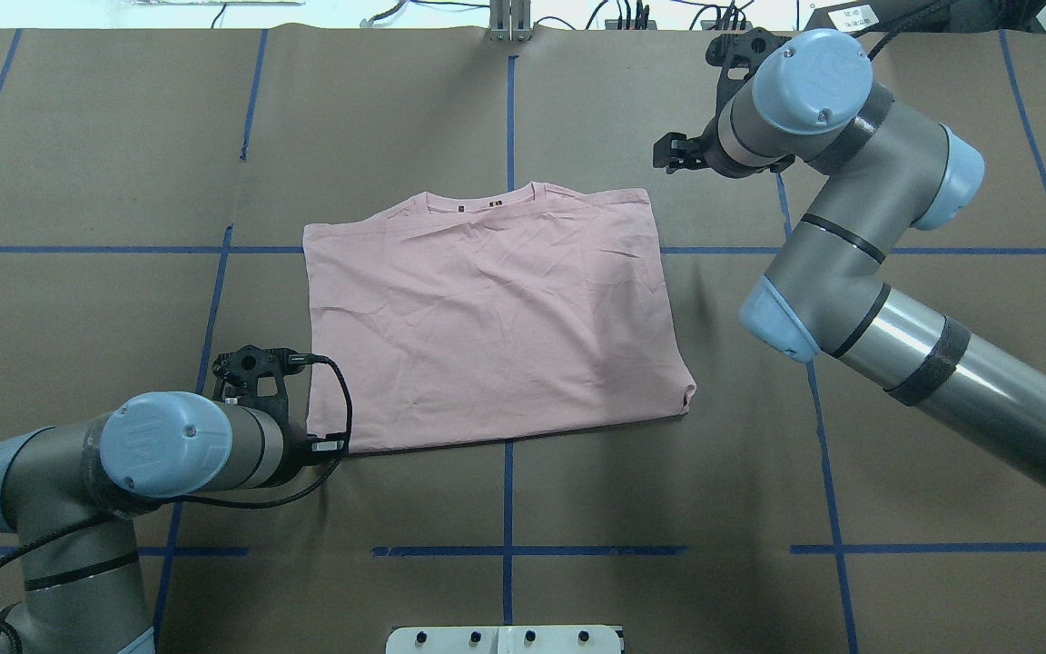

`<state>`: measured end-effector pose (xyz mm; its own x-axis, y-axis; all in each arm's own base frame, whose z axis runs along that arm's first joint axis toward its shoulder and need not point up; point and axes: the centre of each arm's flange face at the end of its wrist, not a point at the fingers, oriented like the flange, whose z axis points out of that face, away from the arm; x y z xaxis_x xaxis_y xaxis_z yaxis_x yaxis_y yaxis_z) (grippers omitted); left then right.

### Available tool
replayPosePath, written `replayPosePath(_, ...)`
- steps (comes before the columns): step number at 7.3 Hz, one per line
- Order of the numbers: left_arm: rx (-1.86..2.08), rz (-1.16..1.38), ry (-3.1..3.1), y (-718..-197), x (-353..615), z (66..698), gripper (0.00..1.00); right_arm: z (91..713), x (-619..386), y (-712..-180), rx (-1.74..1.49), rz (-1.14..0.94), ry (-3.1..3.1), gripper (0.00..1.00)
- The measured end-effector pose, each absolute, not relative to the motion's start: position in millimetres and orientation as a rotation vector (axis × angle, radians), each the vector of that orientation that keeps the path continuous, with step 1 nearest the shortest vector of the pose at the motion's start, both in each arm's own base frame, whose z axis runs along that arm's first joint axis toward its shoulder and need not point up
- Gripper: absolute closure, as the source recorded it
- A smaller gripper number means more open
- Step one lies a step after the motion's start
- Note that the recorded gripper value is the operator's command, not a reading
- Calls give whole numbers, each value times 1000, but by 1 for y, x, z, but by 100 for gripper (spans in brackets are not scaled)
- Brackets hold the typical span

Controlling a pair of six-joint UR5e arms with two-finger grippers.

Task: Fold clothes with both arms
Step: 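Grasp the folded pink shirt's edge with the left gripper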

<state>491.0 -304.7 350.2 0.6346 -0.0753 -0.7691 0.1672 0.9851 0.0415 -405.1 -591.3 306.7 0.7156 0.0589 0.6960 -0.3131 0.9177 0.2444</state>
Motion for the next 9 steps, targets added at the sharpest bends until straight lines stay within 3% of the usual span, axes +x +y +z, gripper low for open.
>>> replayPosePath(5,146,-122,877,-315,479,347,100,307,-406,-591,360,212,-749,0)
replayPosePath(9,325,-36,751,-419,420,383,100,306,-408,-589,359,214,-752,0)
